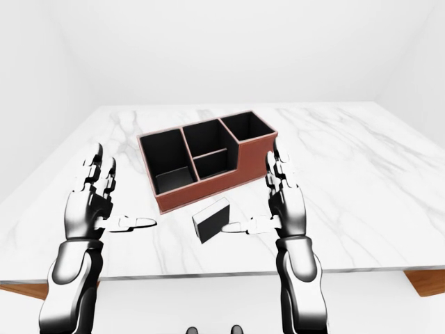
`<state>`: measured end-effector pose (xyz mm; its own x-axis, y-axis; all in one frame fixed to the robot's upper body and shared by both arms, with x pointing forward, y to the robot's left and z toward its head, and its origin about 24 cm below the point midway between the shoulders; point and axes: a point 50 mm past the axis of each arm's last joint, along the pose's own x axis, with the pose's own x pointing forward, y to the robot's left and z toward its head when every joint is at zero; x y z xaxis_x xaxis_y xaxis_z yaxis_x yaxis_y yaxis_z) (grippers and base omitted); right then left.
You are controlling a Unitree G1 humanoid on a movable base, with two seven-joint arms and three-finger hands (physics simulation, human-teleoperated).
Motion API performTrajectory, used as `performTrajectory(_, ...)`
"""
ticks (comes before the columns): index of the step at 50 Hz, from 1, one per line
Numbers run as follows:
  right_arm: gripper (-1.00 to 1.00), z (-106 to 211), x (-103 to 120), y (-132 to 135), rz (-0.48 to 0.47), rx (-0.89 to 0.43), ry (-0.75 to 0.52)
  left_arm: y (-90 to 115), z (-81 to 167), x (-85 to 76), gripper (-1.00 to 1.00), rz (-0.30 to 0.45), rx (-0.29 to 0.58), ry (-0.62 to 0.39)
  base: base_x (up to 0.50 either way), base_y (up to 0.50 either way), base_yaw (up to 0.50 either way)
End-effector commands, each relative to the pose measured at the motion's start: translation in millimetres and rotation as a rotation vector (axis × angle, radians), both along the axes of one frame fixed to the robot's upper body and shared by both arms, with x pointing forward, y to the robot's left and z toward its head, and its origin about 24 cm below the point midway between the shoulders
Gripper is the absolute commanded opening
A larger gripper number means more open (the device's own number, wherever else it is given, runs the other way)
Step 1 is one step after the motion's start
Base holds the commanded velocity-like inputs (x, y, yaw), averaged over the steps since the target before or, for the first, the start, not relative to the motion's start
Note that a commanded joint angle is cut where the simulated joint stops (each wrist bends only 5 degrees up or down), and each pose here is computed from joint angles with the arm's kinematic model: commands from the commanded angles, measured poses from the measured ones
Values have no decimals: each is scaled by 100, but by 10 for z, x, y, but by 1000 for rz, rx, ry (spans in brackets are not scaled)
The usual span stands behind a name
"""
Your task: Pick up the book and place it in the front compartment of the caddy.
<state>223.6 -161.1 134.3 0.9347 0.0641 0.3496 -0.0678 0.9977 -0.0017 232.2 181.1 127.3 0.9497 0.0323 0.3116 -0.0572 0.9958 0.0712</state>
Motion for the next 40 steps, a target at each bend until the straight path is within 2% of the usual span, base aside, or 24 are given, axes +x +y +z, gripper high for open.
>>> performTrajectory(1, 100, 4, -17, 14, 8, 0, -2, 2, 8, -13, 98, 0, 2, -4, 0, 0, 0)
performTrajectory(5, 100, 41, -81, 35, 69, 19, -22, 6, 30, -22, 98, 1, 3, -13, 18, 0, 0)
performTrajectory(26, 100, -8, -52, 45, 28, -17, 3, 12, 48, -24, 98, 2, 3, -21, 49, 0, 0)
performTrajectory(37, 100, 26, -63, 45, 27, -6, -13, 13, 45, -27, 98, 2, 3, -20, 0, 0, 0)
performTrajectory(40, 100, 57, -105, 45, 80, 39, -31, 12, 49, -33, 98, 1, 3, -22, 7, 0, 0)
